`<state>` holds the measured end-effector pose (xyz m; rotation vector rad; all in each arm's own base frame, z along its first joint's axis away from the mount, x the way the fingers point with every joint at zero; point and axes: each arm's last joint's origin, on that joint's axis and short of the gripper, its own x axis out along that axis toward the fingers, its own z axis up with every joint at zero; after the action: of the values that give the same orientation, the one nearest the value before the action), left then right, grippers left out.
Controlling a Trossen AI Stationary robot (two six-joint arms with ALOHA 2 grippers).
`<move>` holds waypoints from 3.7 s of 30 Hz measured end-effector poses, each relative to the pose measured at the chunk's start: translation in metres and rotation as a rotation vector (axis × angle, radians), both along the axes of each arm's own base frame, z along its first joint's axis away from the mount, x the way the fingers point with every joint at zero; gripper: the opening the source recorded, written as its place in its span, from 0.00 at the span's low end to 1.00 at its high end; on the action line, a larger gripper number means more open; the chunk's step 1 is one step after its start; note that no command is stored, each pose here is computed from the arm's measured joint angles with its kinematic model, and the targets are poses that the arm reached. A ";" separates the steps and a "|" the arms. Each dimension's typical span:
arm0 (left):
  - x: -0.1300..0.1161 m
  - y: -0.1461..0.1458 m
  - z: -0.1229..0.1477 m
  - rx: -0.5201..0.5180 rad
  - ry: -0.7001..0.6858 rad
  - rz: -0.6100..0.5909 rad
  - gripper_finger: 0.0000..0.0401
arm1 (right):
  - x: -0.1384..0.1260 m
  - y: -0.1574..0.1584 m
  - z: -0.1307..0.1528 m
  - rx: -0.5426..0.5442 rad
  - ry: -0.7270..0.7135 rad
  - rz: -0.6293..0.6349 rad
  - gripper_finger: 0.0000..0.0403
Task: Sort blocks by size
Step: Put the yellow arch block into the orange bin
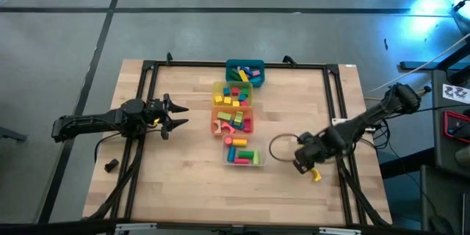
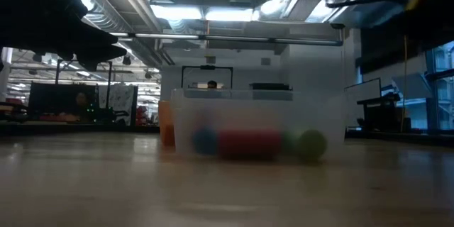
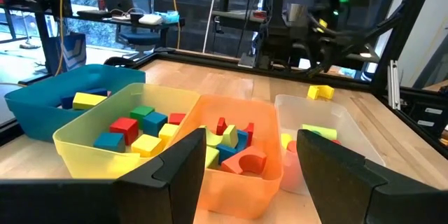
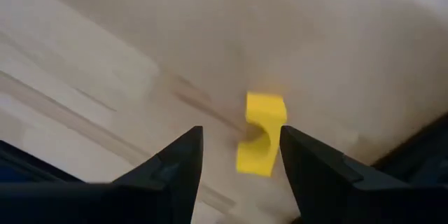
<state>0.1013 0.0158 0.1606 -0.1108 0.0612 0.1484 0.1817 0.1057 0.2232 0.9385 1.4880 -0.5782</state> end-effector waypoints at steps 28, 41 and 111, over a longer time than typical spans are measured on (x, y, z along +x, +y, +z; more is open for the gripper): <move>0.000 0.000 0.000 0.000 0.000 0.001 0.52 | -0.022 0.069 -0.054 -0.277 0.094 0.057 0.36; 0.000 0.000 0.000 0.000 0.000 0.000 0.52 | -0.023 0.067 -0.054 -0.319 0.088 0.055 0.23; 0.000 0.000 0.000 0.000 -0.001 0.000 0.52 | 0.061 -0.004 -0.045 -0.613 -0.095 0.094 0.08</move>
<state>0.1012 0.0158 0.1607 -0.1107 0.0606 0.1487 0.2424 0.1017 0.1785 0.4083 1.1568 -0.8443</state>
